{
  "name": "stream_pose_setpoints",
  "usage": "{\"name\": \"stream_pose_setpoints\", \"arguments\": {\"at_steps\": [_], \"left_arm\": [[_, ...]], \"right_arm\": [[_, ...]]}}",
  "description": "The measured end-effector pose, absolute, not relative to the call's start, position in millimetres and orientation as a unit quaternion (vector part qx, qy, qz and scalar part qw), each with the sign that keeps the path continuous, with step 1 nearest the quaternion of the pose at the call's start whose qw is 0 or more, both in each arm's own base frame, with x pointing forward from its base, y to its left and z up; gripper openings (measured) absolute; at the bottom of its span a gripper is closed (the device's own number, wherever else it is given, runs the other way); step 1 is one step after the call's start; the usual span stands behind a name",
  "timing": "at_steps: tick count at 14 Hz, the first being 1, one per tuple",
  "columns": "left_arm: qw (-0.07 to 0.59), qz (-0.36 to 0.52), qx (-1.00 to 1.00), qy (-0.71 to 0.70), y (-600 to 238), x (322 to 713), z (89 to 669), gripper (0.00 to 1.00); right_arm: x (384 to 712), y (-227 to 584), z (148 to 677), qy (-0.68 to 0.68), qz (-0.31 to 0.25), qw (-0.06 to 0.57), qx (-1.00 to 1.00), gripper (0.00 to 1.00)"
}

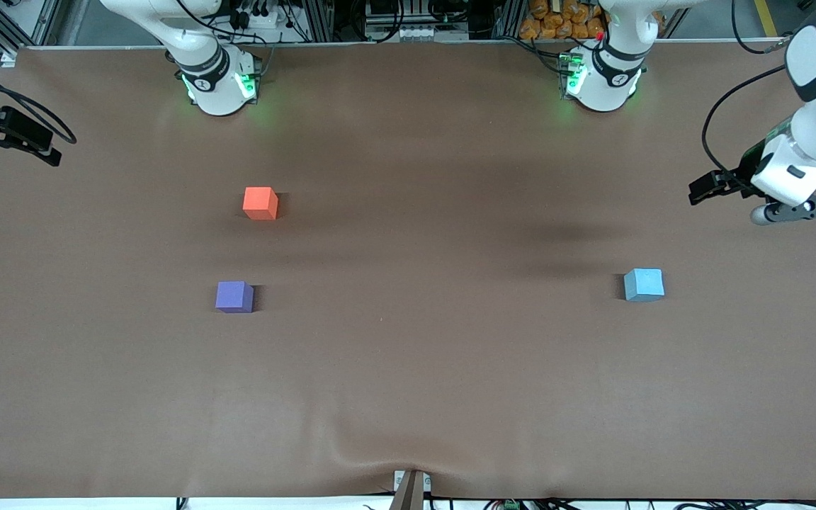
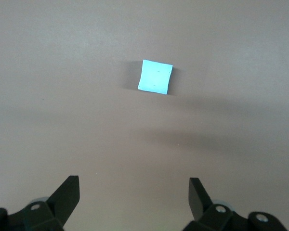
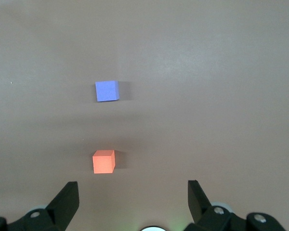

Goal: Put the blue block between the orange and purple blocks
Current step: 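Move the left gripper over the light-blue block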

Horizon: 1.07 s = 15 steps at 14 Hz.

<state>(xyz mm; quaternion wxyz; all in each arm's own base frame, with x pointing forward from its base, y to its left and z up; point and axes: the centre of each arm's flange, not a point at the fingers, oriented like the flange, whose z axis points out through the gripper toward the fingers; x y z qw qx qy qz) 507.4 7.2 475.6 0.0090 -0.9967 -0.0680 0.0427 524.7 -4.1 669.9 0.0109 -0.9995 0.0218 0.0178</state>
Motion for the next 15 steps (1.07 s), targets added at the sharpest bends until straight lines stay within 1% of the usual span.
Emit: {"name": "stream_pose_setpoints", "arguments": {"at_steps": [5, 15], "left_arm": [[0.009, 0.049, -0.996, -0.068, 7.8, 504.0, 437.2, 1.00], [0.000, 0.047, -0.997, -0.069, 12.0, 541.8, 336.2, 1.00]], "right_arm": [[524.7, -4.1, 669.8, 0.022, 0.018, 0.011, -1.000, 1.00], [524.7, -4.1, 669.6, 0.022, 0.018, 0.011, -1.000, 1.00]]}}
